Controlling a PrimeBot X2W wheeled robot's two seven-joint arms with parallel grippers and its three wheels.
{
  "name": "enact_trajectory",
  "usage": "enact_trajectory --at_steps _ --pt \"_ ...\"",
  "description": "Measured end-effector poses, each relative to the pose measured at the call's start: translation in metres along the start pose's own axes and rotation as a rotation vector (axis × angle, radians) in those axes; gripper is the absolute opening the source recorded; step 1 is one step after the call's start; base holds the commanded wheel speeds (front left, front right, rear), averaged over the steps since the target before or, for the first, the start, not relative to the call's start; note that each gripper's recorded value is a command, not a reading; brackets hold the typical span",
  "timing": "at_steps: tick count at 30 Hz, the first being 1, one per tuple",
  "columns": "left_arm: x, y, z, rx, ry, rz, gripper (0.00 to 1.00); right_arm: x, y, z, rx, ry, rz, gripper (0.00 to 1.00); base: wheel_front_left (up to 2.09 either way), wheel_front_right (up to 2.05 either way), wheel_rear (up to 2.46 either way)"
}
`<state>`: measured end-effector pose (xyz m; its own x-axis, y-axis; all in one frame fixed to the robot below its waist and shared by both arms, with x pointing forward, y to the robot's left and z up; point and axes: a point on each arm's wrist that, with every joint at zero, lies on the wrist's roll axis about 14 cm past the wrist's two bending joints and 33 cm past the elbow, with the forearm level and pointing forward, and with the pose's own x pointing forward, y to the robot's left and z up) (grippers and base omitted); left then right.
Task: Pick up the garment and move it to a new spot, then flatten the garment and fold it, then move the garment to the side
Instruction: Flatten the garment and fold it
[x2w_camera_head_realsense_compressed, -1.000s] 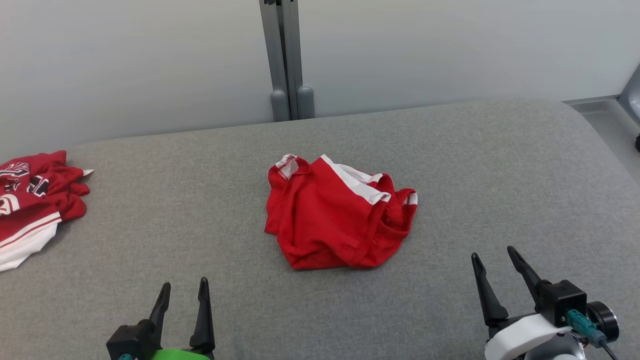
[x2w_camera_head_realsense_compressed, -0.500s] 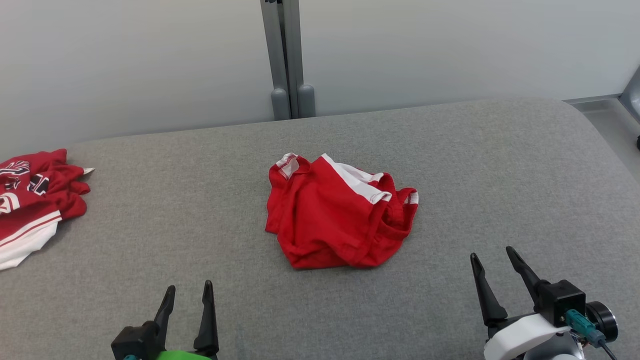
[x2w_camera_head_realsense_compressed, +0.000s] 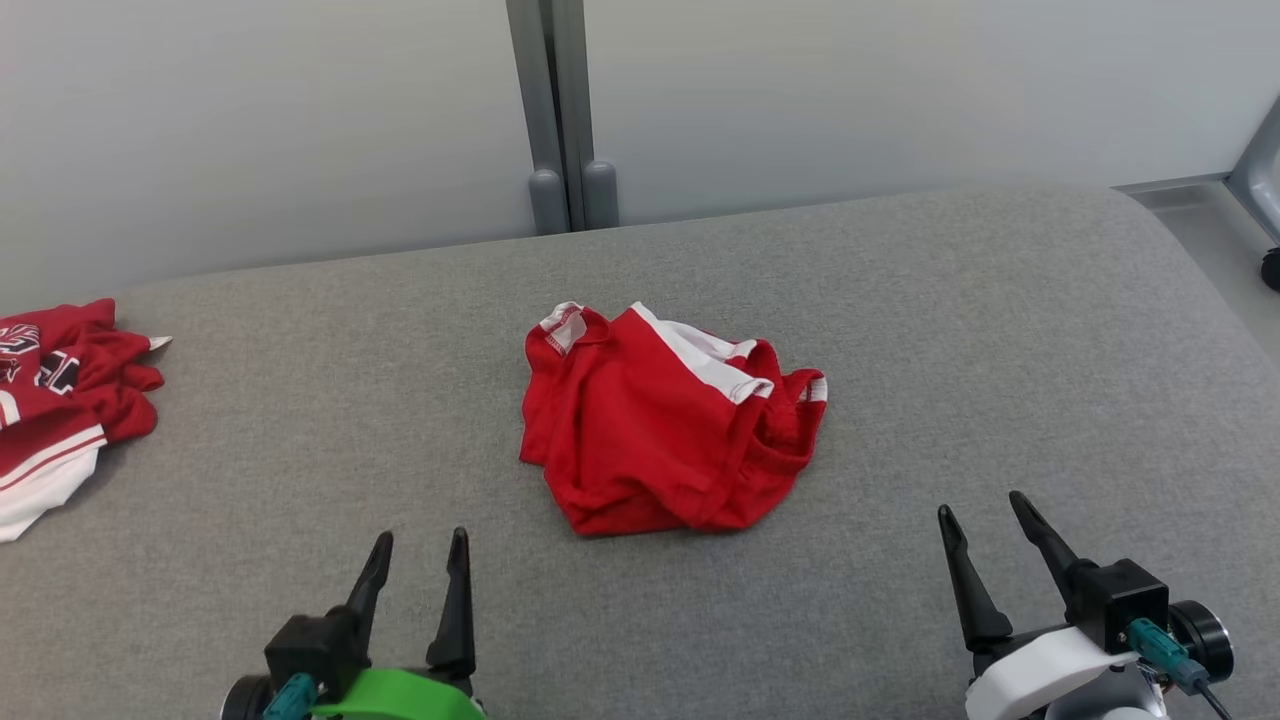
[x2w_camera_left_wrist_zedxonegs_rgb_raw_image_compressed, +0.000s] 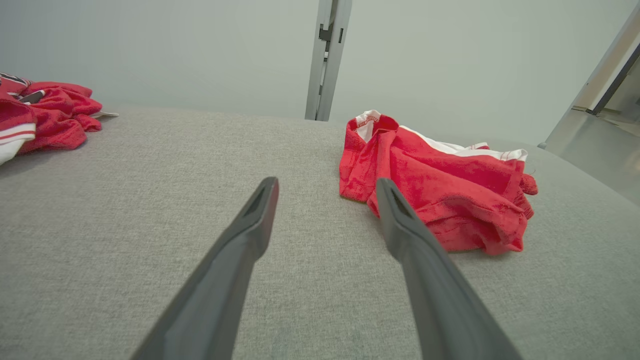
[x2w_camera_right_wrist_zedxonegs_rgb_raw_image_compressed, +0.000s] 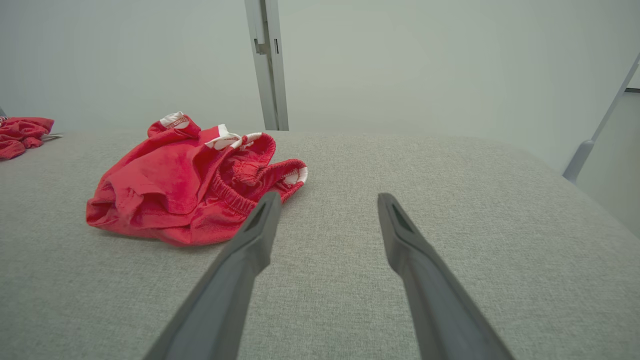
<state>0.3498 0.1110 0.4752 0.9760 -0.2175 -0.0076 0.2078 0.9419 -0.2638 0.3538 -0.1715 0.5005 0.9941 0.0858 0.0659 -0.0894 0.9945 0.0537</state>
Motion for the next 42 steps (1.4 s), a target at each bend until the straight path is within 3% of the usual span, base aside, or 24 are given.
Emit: enact_trajectory --at_steps 8,13,17,26,37,38,39,40,42 --pt "0.043 -0.075 0.013 0.051 -0.021 -0.264 1.0 0.0 -0.005 -0.004 -0.008 0.013 -0.013 1.0 0.0 0.0 0.0" --pt "0.066 -0.127 0.001 0.077 0.032 -0.446 1.0 0.006 -0.007 -0.004 -0.012 0.015 -0.018 1.0 0.0 0.0 0.0" --pt "0.084 -0.146 -0.021 0.115 0.118 -0.52 1.0 0.014 -0.011 -0.006 -0.015 0.02 -0.025 1.0 0.0 0.0 0.0" --pt "0.118 -0.16 -0.068 0.172 0.273 -0.582 1.0 0.018 -0.036 -0.021 -0.017 0.068 -0.098 1.0 0.0 0.0 0.0" --pt "0.141 -0.152 -0.088 0.127 0.318 -0.519 1.0 0.014 -0.058 -0.032 -0.02 0.108 -0.164 1.0 0.0 0.0 0.0" --pt "0.141 -0.151 -0.088 0.123 0.316 -0.513 0.93 0.014 -0.057 -0.032 -0.018 0.107 -0.161 1.0 0.0 0.0 0.0" --pt "0.142 -0.149 -0.086 0.12 0.312 -0.506 0.79 0.015 -0.055 -0.032 -0.016 0.106 -0.157 1.0 0.0 0.0 0.0" --pt "0.143 -0.149 -0.083 0.116 0.302 -0.5 0.5 0.016 -0.054 -0.032 -0.013 0.105 -0.154 1.0 0.0 0.0 0.0" --pt "0.146 -0.15 -0.074 0.105 0.275 -0.492 0.16 0.018 -0.052 -0.032 -0.01 0.102 -0.147 1.0 0.0 0.0 0.0"
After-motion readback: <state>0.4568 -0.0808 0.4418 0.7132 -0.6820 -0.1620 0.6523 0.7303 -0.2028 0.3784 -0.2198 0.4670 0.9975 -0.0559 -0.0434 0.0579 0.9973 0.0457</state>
